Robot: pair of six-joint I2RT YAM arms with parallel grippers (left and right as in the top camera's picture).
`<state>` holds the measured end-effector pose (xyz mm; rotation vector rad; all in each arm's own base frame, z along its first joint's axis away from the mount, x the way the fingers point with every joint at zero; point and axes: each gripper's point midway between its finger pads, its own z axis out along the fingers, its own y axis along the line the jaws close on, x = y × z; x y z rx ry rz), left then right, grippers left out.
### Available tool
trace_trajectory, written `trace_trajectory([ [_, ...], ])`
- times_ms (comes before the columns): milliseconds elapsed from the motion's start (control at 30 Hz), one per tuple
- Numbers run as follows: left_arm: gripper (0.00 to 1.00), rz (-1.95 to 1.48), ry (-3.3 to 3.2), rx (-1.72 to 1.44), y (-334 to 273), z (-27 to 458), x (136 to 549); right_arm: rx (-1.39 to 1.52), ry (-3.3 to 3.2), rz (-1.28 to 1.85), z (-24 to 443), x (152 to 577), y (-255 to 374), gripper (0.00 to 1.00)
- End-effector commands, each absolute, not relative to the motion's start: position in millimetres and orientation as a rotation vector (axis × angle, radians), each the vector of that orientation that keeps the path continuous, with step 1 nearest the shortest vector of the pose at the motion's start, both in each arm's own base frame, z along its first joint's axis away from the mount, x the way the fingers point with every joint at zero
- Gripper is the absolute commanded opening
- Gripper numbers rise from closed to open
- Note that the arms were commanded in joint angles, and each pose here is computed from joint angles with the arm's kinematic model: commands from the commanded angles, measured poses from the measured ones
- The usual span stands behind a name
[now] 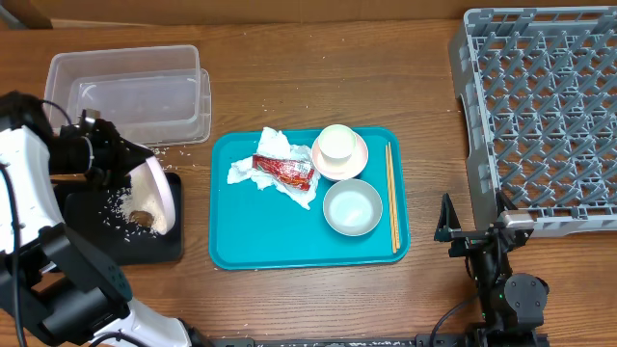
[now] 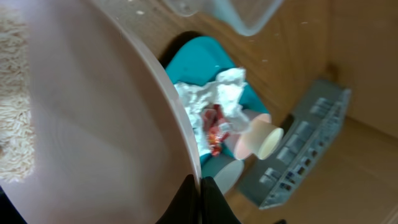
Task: Sort waste into correct bins and load items into the dishwasher
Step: 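Tilt the plate with the left gripper to dump rice onto black tray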
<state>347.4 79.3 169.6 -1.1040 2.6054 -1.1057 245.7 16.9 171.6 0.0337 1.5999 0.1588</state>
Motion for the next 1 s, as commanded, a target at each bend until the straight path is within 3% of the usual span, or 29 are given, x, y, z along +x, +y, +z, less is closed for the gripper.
trace_trajectory([
  [0,0.04,-1.331,2.411,-1.001,86,201,358,0.04,1.596,0.153,170,246,15,1.0],
  [500,0.04,-1.543,2.077,-1.072,133,236,326,0.04,1.596,0.153,170,246,15,1.0],
  [967,0.04,-1.498,2.087,-1.134,144,229,320,0.04,1.596,0.153,170,246,15,1.0],
])
